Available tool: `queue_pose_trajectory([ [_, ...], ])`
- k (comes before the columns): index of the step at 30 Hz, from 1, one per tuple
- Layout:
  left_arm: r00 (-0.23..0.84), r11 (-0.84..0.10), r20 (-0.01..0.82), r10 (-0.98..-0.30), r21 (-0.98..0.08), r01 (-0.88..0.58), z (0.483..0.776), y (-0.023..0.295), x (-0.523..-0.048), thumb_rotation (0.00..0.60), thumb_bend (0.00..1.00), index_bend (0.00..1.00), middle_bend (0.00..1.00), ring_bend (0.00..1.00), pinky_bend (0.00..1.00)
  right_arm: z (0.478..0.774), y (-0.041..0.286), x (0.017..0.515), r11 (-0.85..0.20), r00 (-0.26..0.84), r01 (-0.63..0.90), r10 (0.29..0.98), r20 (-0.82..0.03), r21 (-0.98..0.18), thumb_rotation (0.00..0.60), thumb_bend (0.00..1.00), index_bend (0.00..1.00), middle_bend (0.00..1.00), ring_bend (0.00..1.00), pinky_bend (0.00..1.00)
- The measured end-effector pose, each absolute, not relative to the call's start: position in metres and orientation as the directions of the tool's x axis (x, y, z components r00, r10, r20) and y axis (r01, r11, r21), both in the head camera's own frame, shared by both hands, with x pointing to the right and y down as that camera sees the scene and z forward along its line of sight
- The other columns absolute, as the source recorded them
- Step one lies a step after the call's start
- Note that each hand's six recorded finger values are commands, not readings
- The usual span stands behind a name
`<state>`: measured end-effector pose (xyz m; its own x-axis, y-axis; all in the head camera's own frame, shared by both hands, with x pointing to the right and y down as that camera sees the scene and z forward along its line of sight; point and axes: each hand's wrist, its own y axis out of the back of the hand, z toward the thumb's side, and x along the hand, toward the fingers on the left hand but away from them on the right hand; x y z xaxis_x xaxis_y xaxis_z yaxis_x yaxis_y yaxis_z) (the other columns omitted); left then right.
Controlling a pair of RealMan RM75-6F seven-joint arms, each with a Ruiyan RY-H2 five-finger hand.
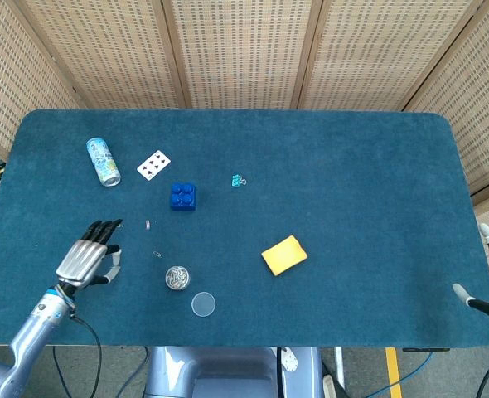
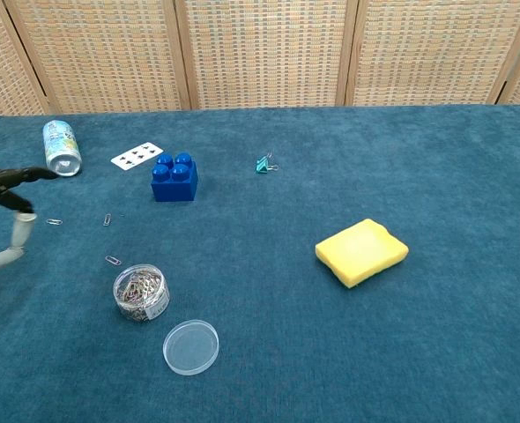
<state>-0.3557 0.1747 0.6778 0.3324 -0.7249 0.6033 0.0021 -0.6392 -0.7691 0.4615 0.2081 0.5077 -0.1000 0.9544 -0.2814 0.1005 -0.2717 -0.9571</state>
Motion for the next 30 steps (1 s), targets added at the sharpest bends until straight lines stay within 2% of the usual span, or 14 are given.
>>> queue_pose_trajectory([
  [7, 0.434, -0.619, 0.584, -0.686, -0.782, 0.073, 0.671, 0.164, -0.299, 0.6, 0.38, 0.68, 0.0, 0.0, 0.0, 0.507, 0.207, 0.464, -0.27, -0.109, 0.105, 0.954, -0.281, -0.957, 0.6, 0.0, 0.0, 0.0, 0.0, 0.0],
  [15, 0.499, -0.645, 0.597, -0.628, -0.758, 0.094, 0.677, 0.179, -0.244, 0.6, 0.38, 0.68, 0.0, 0.0, 0.0, 0.506, 0.206, 0.467, -0.266, -0.113, 0.117, 0.954, -0.279, -0.957, 0.6, 0.0, 0.0, 0.0, 0.0, 0.0],
  [23, 0.51, -0.665, 0.615, -0.602, -0.739, 0.106, 0.685, 0.189, -0.225, 0.6, 0.38, 0.68, 0.0, 0.0, 0.0, 0.505, 0.205, 0.47, -0.261, -0.121, 0.127, 0.953, -0.276, -0.957, 0.6, 0.0, 0.0, 0.0, 0.0, 0.0],
  [30, 0.5, -0.661, 0.614, -0.611, -0.743, 0.105, 0.685, 0.19, -0.225, 0.6, 0.38, 0.68, 0.0, 0.0, 0.0, 0.504, 0.205, 0.47, -0.261, -0.121, 0.128, 0.953, -0.276, -0.957, 0.6, 0.0, 0.0, 0.0, 0.0, 0.0],
])
